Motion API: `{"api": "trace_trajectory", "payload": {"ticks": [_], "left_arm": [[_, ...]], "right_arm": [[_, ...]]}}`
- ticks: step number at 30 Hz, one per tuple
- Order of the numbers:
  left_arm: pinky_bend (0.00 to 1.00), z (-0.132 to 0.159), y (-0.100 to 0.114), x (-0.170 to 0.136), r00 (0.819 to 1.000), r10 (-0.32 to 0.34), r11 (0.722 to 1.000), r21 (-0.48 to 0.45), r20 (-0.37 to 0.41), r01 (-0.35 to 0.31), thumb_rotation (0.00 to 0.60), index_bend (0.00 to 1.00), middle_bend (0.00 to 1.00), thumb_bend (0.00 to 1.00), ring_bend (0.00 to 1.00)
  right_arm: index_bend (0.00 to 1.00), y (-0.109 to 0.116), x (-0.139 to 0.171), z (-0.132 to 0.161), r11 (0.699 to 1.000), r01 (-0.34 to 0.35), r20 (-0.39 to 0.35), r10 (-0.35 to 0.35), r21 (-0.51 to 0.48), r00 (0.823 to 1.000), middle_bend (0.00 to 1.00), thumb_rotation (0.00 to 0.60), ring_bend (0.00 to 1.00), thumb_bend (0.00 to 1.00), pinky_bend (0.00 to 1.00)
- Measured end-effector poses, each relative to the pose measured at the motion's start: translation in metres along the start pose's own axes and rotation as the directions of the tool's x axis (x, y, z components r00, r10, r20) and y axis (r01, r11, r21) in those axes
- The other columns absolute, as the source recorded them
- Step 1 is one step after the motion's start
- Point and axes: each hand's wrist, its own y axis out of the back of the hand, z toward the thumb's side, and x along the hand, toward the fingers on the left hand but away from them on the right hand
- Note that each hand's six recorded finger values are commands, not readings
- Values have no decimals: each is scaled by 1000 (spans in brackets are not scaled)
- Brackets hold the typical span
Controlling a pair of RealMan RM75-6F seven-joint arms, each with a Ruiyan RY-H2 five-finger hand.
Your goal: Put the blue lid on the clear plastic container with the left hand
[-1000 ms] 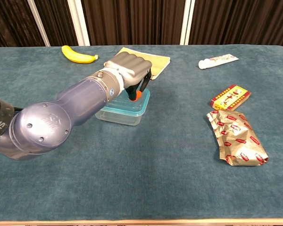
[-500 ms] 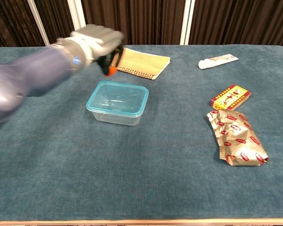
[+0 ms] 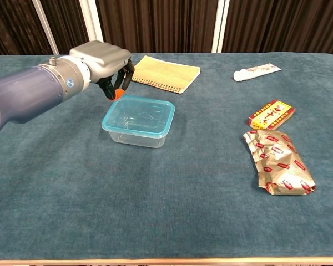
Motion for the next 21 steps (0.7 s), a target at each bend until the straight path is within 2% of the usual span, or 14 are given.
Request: {"api": "trace_trajectory", "payload": {"ticks": [21], "left_arm": [[181,17,-18,6,1000,-9,999,37,26,8,600,669,557,493,247]], "right_arm": [[102,0,0,-1,1000,1,5,-1,-3,1000,29,600,35,294,0]]}}
